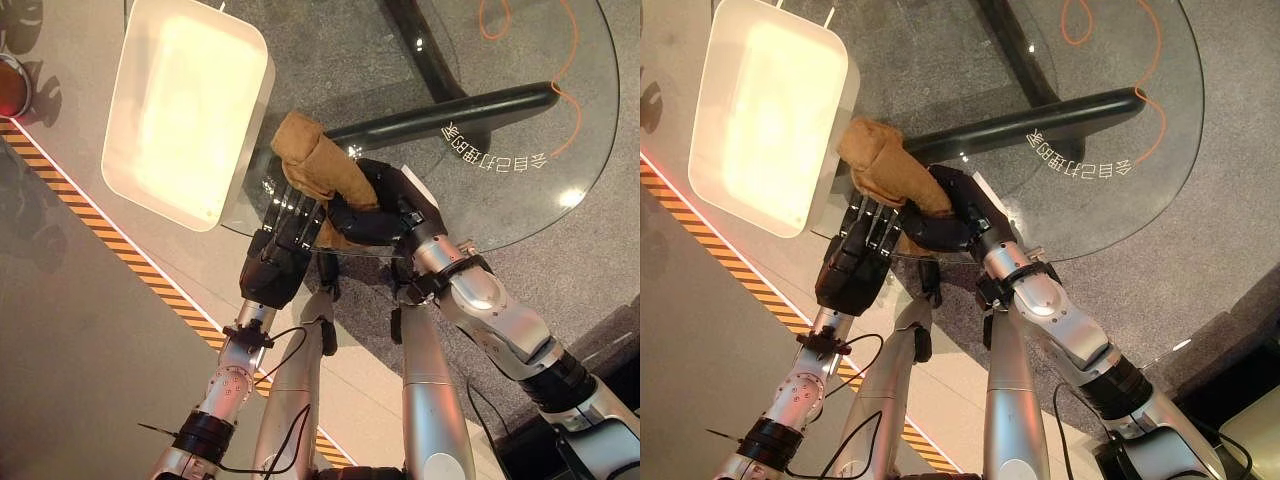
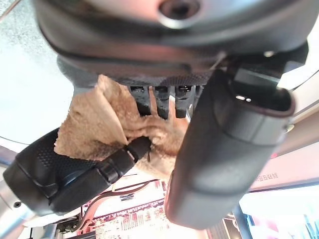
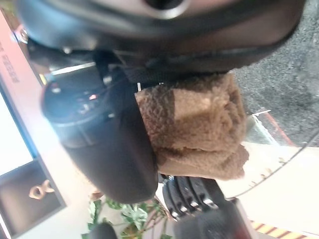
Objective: Wipe the table with a cloth and put it in the basket.
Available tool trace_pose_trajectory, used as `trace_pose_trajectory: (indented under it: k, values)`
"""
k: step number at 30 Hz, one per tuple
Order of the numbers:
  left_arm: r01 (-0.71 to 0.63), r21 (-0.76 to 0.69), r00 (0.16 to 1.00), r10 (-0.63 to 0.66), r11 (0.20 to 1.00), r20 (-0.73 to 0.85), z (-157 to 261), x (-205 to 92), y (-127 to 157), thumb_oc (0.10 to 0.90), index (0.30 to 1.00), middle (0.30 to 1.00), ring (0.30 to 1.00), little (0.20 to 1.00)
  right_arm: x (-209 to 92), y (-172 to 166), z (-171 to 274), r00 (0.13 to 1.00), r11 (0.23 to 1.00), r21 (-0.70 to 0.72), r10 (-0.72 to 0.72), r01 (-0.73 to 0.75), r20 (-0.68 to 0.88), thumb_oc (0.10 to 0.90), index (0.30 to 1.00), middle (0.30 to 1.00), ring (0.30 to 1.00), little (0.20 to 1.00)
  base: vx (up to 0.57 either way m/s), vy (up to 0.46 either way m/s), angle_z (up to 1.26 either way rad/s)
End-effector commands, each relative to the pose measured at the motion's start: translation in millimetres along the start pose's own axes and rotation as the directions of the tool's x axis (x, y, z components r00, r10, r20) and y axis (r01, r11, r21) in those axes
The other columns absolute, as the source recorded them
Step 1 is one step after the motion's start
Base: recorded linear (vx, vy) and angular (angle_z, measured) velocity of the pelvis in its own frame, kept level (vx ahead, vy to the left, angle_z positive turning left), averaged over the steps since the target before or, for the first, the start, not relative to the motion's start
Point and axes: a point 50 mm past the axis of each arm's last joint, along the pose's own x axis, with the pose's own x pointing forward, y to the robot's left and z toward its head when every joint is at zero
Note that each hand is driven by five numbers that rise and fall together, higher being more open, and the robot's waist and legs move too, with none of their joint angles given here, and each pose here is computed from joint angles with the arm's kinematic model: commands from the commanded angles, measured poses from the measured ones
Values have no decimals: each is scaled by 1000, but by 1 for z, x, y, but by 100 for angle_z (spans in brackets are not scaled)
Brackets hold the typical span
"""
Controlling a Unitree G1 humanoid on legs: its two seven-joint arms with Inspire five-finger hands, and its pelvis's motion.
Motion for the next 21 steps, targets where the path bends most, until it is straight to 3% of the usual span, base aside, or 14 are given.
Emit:
trace_pose_trajectory:
  k: [1,7,11,16,20,21]
  values:
    - [212,63,977,-210,975,-31,4,19,-32,800,900,900,900,900,-4,65,45,920,940,29,327,-341,216,100,300,300,300,200,-8,-44,1]
    - [245,53,968,-242,968,-65,-3,27,-39,800,900,900,900,900,4,73,26,918,926,-58,378,-374,120,100,300,300,300,200,-7,-41,3]
    - [245,54,967,-240,968,-81,-5,32,-42,800,900,900,900,900,8,74,25,926,906,-268,364,-327,101,100,300,300,300,200,-13,-38,13]
    - [253,50,965,-248,966,-88,-6,39,-44,800,900,900,900,900,20,60,25,955,791,-571,292,-218,40,100,300,300,300,200,-18,-10,2]
    - [251,31,965,-248,967,-79,-7,39,-44,800,900,900,900,900,24,53,25,967,720,-675,251,-164,33,100,300,300,300,200,2,-2,1]
    - [249,12,967,-247,969,-66,-7,38,-43,800,900,900,900,900,27,48,27,973,644,-755,229,-123,36,100,300,300,300,200,0,0,0]
